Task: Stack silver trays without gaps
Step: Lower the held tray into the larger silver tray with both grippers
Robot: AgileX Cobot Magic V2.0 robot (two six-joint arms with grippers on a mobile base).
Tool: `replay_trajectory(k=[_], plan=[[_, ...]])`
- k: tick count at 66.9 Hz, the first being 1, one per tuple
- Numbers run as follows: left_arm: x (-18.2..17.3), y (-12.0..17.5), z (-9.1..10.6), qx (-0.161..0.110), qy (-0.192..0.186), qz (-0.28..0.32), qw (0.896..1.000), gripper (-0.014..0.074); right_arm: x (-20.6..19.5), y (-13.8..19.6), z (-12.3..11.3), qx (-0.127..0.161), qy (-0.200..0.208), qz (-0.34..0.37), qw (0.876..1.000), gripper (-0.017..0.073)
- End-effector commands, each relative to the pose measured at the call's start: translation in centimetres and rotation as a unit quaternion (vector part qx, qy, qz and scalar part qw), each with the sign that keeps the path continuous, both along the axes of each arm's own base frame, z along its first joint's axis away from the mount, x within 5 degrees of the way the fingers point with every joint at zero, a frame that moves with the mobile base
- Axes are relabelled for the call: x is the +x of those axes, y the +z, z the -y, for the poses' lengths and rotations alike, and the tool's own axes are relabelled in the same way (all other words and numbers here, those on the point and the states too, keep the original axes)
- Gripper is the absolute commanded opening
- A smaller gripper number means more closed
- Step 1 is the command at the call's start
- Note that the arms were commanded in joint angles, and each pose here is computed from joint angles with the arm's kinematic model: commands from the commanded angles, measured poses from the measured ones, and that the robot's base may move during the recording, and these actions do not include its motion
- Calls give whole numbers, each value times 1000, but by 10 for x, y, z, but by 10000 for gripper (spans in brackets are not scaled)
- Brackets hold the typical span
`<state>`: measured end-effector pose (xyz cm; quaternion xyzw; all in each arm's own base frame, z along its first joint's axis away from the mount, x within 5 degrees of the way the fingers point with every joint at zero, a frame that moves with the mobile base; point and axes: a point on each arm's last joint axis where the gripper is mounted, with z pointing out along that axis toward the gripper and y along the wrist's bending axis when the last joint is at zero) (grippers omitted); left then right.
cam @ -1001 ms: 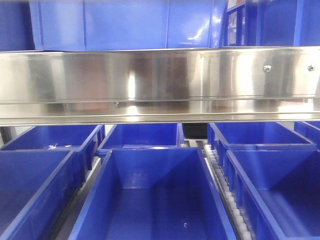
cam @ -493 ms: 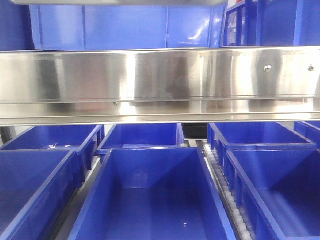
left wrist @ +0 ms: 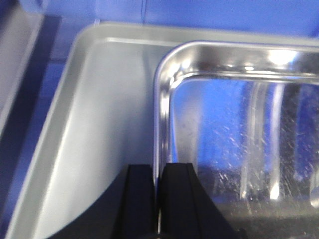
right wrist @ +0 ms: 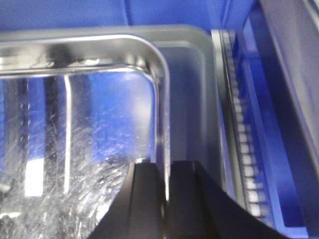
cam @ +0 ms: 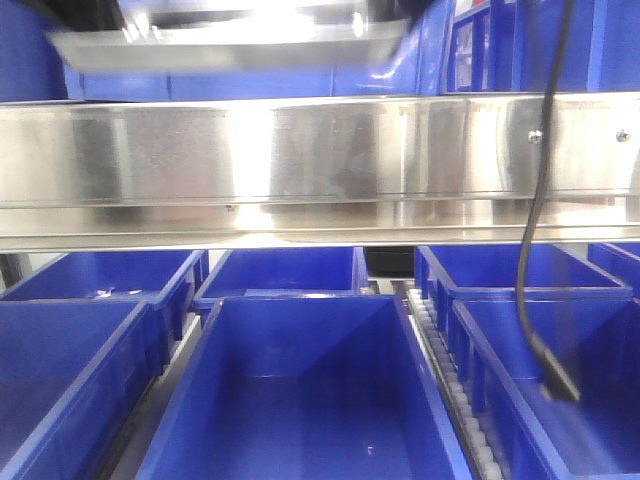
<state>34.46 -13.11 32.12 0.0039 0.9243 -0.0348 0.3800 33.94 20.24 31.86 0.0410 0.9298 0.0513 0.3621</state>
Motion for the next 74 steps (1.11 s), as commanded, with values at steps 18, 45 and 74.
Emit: replay_trajectory(k=[18, 45, 74], plan=[[7, 1, 20, -59, -25, 32, 997, -16, 13, 6, -13, 65, 36, 53, 996, -15], [13, -4, 22, -52, -33, 41, 997, -16, 18, 0, -14, 68, 38, 55, 995, -15], [17, -7, 14, -54, -9, 37, 998, 318, 21, -2, -5, 55, 20, 43, 997, 321]])
